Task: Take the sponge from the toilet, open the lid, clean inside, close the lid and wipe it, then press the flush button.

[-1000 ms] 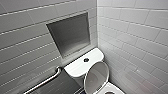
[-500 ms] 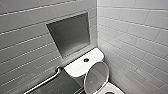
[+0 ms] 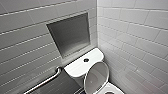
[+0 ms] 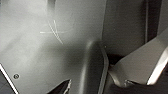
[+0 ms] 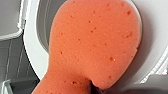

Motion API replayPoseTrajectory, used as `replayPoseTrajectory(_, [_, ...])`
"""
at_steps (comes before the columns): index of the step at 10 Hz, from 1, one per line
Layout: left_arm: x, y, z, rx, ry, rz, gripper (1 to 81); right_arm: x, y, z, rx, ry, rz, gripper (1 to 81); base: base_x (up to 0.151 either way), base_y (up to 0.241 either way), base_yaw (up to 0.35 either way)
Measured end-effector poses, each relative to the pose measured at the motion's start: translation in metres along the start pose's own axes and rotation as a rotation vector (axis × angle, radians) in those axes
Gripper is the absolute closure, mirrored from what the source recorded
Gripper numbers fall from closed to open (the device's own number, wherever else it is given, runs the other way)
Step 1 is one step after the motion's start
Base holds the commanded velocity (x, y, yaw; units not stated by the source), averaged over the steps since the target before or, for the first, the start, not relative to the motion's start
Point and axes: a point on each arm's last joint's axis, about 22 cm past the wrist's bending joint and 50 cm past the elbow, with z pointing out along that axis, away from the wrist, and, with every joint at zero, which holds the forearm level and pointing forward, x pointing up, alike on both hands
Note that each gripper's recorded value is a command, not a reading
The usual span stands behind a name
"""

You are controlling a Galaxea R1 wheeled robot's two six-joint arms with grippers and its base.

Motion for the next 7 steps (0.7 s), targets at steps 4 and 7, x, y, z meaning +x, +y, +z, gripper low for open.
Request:
replayPoseTrajectory(4, [-0.012, -0.004, -0.003, 0.005, -0.017, -0.009, 1.0, 0.0, -0.01, -0.003, 0.009, -0.038, -0.008, 81.1, 0.0, 0.0, 0.0])
replayPoseTrajectory(7, [-0.029, -0.004, -0.026, 0.014, -0.038, -0.016, 1.0, -0.016, -0.029, -0.006, 0.012, -0.099, -0.004, 81.1, 0.0, 0.0, 0.0])
